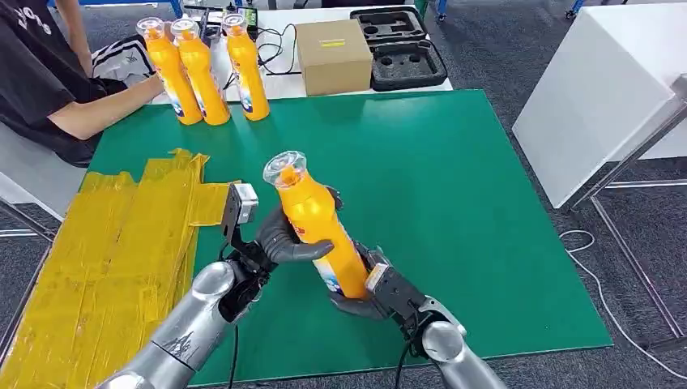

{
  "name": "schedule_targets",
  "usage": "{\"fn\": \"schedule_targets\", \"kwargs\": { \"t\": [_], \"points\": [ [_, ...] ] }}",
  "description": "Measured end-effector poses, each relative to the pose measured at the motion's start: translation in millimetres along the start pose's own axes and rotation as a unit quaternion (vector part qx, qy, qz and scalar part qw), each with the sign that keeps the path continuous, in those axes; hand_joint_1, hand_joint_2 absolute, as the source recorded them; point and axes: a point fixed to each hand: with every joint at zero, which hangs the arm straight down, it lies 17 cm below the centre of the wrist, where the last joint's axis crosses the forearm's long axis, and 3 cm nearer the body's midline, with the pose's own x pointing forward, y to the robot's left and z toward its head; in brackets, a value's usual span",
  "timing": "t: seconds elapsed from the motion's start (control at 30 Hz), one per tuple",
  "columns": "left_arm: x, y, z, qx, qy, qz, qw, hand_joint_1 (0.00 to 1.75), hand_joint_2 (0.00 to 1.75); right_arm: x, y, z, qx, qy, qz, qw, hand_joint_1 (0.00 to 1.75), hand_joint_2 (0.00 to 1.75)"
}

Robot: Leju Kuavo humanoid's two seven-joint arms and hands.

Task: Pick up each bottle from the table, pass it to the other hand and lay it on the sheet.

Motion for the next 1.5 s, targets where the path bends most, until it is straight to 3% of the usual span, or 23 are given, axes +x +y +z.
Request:
{"fn": "schedule_targets", "kwargs": {
  "t": [0.4,0.43,0.47,1.0,1.13,1.23,1.33,1.4,1.5],
  "points": [
    [0,1,3,0.004,-0.006,0.005,1.000,1.75,1.75,4,-7,7,-0.006,-0.006,0.000,1.000,1.75,1.75],
    [0,1,3,0.004,-0.006,0.005,1.000,1.75,1.75,5,-8,7,-0.006,-0.007,0.002,1.000,1.54,1.75],
    [0,1,3,0.004,-0.006,0.003,1.000,1.75,1.75,6,-8,8,-0.007,-0.008,0.003,1.000,0.05,1.75],
    [20,39,5,0.054,-0.027,-0.054,0.997,1.75,1.75,26,-11,18,-0.018,-0.037,0.034,0.999,0.00,1.75],
    [26,54,6,0.081,-0.034,-0.135,0.987,1.75,1.75,27,-14,21,-0.026,-0.037,0.048,0.998,0.00,1.75],
    [36,70,5,0.096,-0.030,-0.298,0.949,1.75,1.75,31,-23,26,-0.041,-0.039,0.082,0.995,0.00,1.75],
    [55,96,4,0.116,-0.023,-0.470,0.875,1.75,1.75,33,-37,34,-0.063,-0.032,0.142,0.987,0.00,1.75],
    [70,112,1,0.120,-0.019,-0.564,0.817,1.75,1.75,38,-49,39,-0.079,-0.029,0.169,0.982,0.00,1.75],
    [85,137,0,0.108,0.004,-0.704,0.702,1.75,1.75,46,-65,45,-0.101,-0.030,0.194,0.975,0.00,1.75]
  ]
}}
